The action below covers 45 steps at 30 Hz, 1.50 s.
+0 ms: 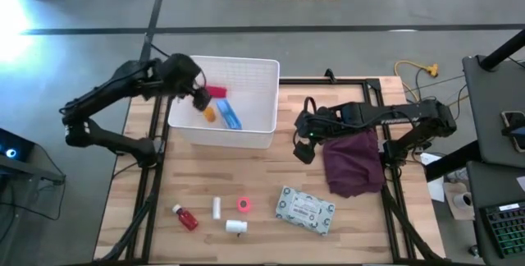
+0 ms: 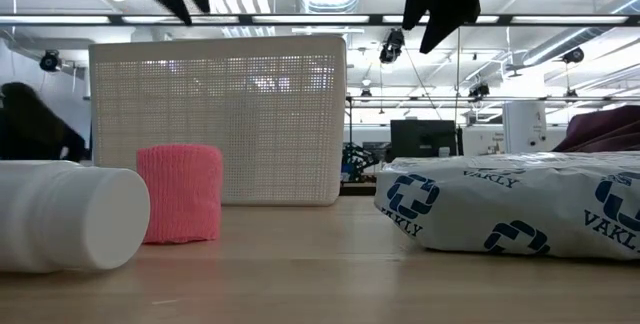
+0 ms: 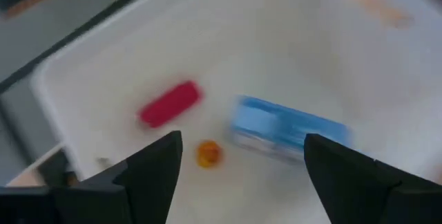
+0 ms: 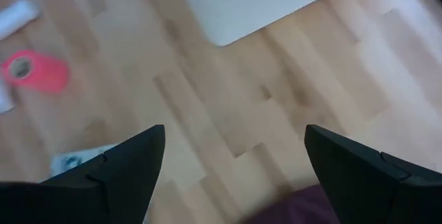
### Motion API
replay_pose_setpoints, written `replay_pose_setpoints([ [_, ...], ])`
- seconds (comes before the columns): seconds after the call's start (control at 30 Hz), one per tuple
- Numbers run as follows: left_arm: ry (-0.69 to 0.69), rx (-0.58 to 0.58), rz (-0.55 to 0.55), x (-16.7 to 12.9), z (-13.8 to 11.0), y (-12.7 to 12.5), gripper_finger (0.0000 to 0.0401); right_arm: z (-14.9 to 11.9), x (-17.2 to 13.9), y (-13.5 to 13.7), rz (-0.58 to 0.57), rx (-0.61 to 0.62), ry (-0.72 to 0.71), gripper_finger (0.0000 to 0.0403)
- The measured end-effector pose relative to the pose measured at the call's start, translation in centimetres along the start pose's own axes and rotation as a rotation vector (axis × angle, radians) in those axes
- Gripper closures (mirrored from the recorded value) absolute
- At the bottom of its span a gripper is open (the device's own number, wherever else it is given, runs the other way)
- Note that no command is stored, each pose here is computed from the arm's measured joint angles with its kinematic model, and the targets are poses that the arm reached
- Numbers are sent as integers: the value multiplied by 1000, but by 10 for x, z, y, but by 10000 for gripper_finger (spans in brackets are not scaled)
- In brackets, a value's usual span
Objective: Pick & place medical supplies in basket/bin
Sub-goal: Put the pink bandage into the white bin
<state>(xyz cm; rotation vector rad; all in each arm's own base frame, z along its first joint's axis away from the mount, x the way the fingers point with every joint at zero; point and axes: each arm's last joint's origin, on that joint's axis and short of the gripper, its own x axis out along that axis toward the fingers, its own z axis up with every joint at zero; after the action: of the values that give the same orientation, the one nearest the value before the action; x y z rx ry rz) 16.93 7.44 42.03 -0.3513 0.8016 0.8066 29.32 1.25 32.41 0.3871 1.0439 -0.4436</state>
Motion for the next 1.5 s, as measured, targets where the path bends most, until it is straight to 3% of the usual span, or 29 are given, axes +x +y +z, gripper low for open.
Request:
replay_pose_setpoints([
  [0.23, 15, 65, -286, -43, -37, -40, 120, -10, 29, 24, 187, -63, 53, 67],
  [0.33, 36, 39, -326, -50, -56, -54, 120, -14, 40, 29, 198, -74, 50, 67],
  [0.47, -88, -78, -235, -60, -66, -57, 120, -8, 39, 18, 111, -38, -18, 67],
  [0.7, -449, -263, -26, -77, -51, -37, 120, 17, 21, -36, -129, 83, -189, 67],
  [0.87, -518, -354, 11, -81, -46, -25, 120, 31, 25, -78, -70, 91, -124, 67],
  [0.97, -533, -473, 19, -79, -44, -20, 120, 34, 39, -102, -38, 151, -55, 67],
  [1.17, -560, -555, 186, -68, -40, 1, 120, 35, 59, -143, -89, 258, -55, 67],
  [1.27, -484, -526, 207, -57, -38, 3, 120, 37, 65, -152, 74, 248, -39, 67],
  [1.37, -441, -419, 174, -45, -31, -4, 120, 39, 67, -150, 236, 154, -33, 67],
  [1.5, -433, -163, 39, -32, -18, -15, 120, 40, 70, -151, 221, 52, -37, 67],
])
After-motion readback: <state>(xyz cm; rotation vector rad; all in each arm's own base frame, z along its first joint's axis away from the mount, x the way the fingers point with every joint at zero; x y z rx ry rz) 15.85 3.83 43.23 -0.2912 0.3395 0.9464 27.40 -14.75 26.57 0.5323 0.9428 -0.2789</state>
